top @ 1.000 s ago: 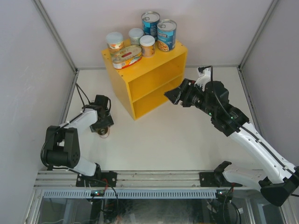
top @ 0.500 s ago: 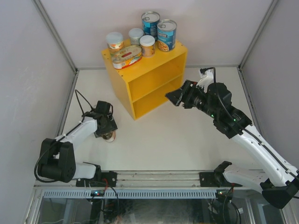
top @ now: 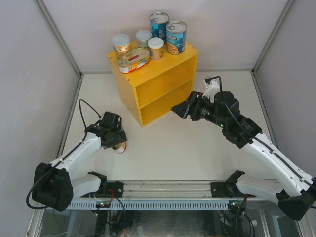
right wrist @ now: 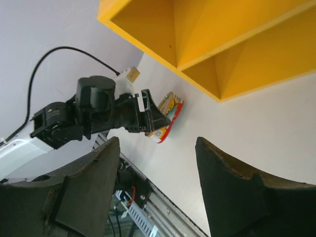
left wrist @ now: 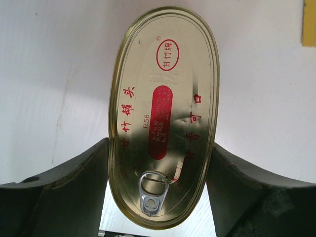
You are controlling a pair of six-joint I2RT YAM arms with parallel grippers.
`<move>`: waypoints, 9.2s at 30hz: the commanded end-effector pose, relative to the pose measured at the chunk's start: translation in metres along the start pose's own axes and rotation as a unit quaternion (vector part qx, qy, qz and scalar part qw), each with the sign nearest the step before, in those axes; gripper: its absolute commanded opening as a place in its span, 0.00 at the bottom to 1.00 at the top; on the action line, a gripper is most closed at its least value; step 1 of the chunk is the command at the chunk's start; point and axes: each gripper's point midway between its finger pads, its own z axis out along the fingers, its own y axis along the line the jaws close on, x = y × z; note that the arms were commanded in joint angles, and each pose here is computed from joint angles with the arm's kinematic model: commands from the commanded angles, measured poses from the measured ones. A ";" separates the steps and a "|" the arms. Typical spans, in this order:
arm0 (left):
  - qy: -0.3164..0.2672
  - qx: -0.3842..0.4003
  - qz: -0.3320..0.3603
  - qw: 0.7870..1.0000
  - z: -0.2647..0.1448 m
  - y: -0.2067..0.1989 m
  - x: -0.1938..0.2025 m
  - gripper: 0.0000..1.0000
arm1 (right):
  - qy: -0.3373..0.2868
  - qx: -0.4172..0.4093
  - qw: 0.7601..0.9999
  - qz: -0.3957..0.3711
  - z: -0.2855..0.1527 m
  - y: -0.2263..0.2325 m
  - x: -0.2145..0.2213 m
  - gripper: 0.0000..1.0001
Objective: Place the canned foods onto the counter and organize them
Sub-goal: Pick up the canned food from the center of the board, then place the canned food on the counter.
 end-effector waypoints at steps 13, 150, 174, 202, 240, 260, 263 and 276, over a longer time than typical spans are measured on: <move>-0.003 0.046 0.048 0.998 -0.012 -0.035 0.037 0.35 | 0.090 -0.035 0.987 0.128 0.013 -0.007 0.084 0.63; -0.117 0.416 0.074 0.899 -0.263 -0.156 0.024 0.60 | 0.121 -0.136 0.969 0.169 0.063 0.088 0.083 0.06; -0.328 0.362 0.082 0.869 -0.368 -0.159 -0.131 0.50 | 0.022 -0.211 0.966 0.147 0.066 0.157 -0.085 0.04; -0.378 0.284 0.135 0.871 -0.339 -0.171 -0.229 0.57 | -0.046 -0.193 0.959 0.203 0.131 0.120 -0.141 0.00; -0.393 0.286 0.100 0.868 -0.338 -0.152 -0.230 0.83 | -0.131 -0.129 0.956 0.230 0.148 0.105 -0.142 0.00; -0.389 0.349 0.106 0.846 -0.320 -0.133 -0.177 0.78 | -0.152 -0.102 0.951 0.248 0.145 0.099 -0.140 0.00; -0.401 0.353 0.106 0.839 -0.320 -0.126 -0.172 0.78 | -0.149 -0.098 0.951 0.254 0.147 0.096 -0.135 0.00; -0.398 0.339 0.183 0.833 -0.305 -0.128 -0.161 0.81 | -0.149 -0.103 0.945 0.272 0.142 0.096 -0.138 0.00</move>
